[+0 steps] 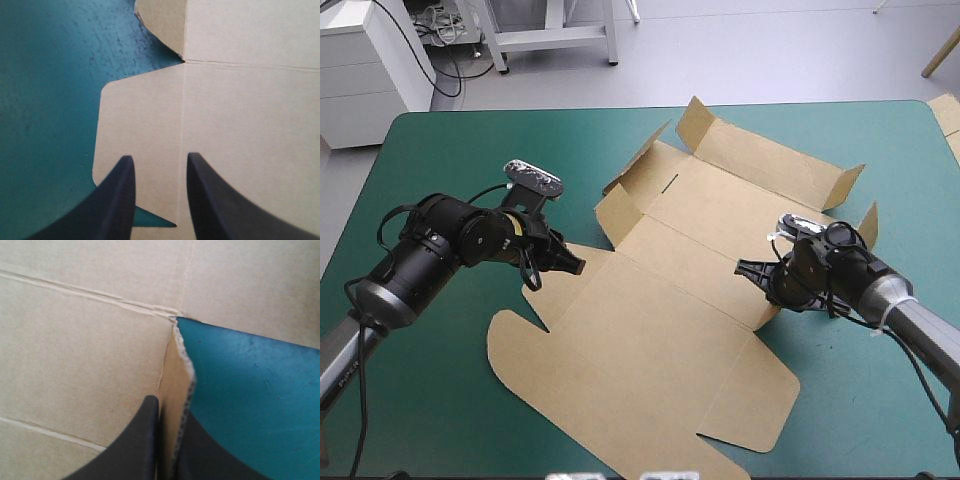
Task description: Fold the box
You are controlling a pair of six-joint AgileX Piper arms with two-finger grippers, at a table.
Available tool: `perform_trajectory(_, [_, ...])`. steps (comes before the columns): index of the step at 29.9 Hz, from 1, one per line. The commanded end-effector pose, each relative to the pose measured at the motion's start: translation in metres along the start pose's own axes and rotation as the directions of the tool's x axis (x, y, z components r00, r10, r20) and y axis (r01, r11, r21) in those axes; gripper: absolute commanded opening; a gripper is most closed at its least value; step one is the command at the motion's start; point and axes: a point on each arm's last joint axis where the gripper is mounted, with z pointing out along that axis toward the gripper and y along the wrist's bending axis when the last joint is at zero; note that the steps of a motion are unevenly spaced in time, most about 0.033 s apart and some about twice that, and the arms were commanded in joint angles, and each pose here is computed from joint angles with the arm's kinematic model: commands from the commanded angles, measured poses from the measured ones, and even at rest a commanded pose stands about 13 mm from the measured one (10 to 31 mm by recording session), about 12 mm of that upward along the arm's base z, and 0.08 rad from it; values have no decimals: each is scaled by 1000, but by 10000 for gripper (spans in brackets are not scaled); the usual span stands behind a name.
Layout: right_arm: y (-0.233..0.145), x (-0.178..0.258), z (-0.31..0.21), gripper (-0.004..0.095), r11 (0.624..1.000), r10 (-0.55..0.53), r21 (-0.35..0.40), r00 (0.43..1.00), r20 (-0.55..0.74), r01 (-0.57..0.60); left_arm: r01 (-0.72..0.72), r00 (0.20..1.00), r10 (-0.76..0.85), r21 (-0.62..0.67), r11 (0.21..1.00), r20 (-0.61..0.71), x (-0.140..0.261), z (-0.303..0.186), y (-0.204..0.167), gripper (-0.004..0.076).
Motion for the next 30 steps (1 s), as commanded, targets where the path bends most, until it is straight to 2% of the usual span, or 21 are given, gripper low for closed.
perform_trajectory(1, [1,-7,-14,-20,999,-45,-23,997,65,46,4,995,-4,-6,1000,100,-10,-18,1,239])
perform_trajectory(7, [0,-7,-14,-21,997,-70,-12,995,73,71,4,995,-4,-6,1000,102,-10,-18,1,239])
perform_trajectory(16, [1,-9,-15,-21,968,-250,-3,964,91,251,5,992,-4,-7,1000,128,-12,-19,1,225])
perform_trajectory(21, [6,-16,-20,-21,909,-413,7,900,138,416,5,994,-4,-6,1000,112,-11,-19,1,170])
perform_trajectory(25, [8,-27,-31,-21,862,-506,65,842,188,504,5,994,-4,-6,1000,112,-11,-19,1,136])
perform_trajectory(30, [15,-42,-49,-22,759,-648,136,720,249,637,8,995,-8,0,1000,103,-10,-18,0,112])
